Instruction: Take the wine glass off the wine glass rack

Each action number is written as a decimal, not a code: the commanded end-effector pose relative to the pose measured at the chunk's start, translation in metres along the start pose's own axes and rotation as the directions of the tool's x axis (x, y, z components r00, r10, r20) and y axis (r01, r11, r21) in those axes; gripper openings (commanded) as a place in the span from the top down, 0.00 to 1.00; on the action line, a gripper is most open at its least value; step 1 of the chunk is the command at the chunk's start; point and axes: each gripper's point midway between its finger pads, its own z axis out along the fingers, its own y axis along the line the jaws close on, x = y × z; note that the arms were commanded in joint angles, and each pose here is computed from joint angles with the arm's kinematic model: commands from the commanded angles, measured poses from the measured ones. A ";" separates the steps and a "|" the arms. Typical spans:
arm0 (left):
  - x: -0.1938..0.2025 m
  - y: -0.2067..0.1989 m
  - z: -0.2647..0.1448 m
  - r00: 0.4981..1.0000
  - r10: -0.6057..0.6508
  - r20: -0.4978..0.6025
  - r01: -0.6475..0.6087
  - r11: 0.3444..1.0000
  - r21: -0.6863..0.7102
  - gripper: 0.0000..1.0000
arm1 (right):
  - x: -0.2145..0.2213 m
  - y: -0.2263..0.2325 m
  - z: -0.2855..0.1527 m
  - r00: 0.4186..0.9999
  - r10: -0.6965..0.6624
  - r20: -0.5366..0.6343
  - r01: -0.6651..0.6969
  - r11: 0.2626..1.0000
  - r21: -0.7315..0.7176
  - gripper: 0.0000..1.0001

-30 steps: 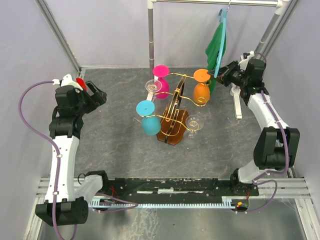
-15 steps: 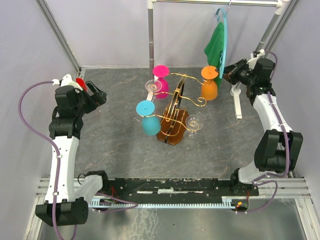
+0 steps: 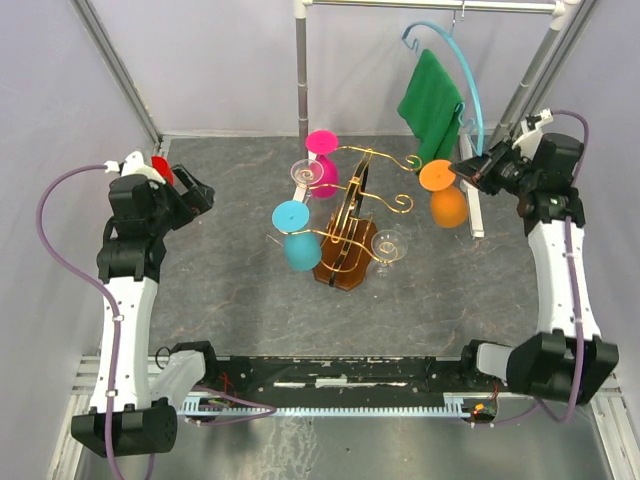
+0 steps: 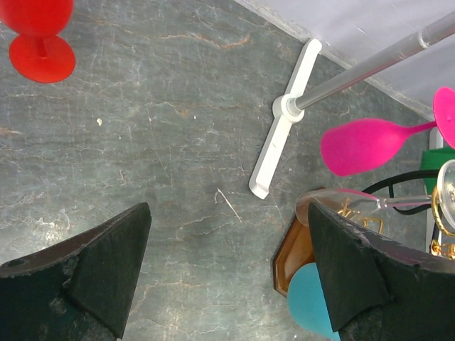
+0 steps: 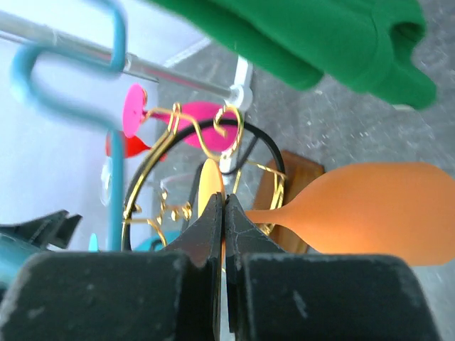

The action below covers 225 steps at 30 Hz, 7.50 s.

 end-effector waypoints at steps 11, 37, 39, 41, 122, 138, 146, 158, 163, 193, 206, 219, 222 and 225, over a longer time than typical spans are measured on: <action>0.002 -0.040 -0.021 0.998 -0.027 -0.060 0.039 0.981 0.193 0.03 | 0.052 0.031 -0.138 0.868 -0.494 -0.049 0.490 0.837 0.246 0.99; -0.047 -0.141 -0.064 0.928 -0.304 -0.217 0.374 0.734 0.567 0.08 | 0.113 0.305 -0.102 0.481 -0.800 0.359 0.754 0.169 -0.635 0.99; -0.052 -0.145 -0.062 0.919 -0.320 -0.231 0.394 0.715 0.578 0.08 | 0.129 0.311 -0.079 0.436 -0.833 0.341 0.756 0.134 -0.641 0.99; -0.058 -0.152 -0.062 0.910 -0.330 -0.250 0.413 0.686 0.599 0.07 | 0.142 0.320 -0.066 0.408 -0.842 0.352 0.752 0.092 -0.653 0.99; -0.045 -0.185 -0.062 0.931 -0.046 -0.363 0.314 0.609 0.728 0.26 | 0.255 0.324 -0.046 -0.145 -0.719 0.680 0.727 -0.543 -0.419 0.01; -0.160 -0.112 0.033 0.987 -0.033 0.157 -0.042 0.892 0.449 0.21 | 0.192 0.287 -0.121 -0.054 -0.714 0.698 0.900 -0.337 -0.275 0.01; -0.127 -0.104 0.094 0.925 0.222 0.309 -0.290 0.937 0.194 0.20 | 0.198 0.270 -0.122 -0.020 -0.741 0.671 0.904 -0.300 -0.305 0.01; -0.090 -0.062 0.195 0.864 0.289 0.412 -0.263 0.957 -0.121 0.17 | 0.203 0.234 -0.124 0.011 -0.800 0.601 0.909 -0.242 -0.339 0.01; -0.084 -0.050 0.226 0.834 0.298 0.465 -0.199 0.947 -0.251 0.17 | 0.199 0.220 -0.122 -0.004 -0.821 0.571 0.921 -0.225 -0.317 0.00; -0.072 0.000 0.396 0.740 0.403 0.538 -0.124 0.869 -0.480 0.17 | 0.192 0.179 -0.092 -0.124 -0.893 0.432 0.949 -0.234 -0.210 0.01; -0.071 0.005 0.388 0.757 0.393 0.521 -0.145 0.880 -0.453 0.01 | 0.192 0.177 -0.090 -0.126 -0.899 0.419 0.950 -0.230 -0.209 0.01; -0.099 -0.015 0.345 0.757 0.383 0.529 -0.161 0.895 -0.417 0.01 | 0.183 0.181 -0.101 -0.099 -0.893 0.439 0.960 -0.201 -0.194 0.01; -0.099 -0.013 0.335 0.776 0.394 0.492 -0.176 0.885 -0.431 0.01 | 0.179 0.183 -0.104 -0.083 -0.895 0.438 0.965 -0.182 -0.189 0.01; -0.096 -0.010 0.320 0.792 0.382 0.476 -0.168 0.887 -0.431 0.01 | 0.169 0.183 -0.101 -0.069 -0.907 0.415 0.979 -0.142 -0.149 0.01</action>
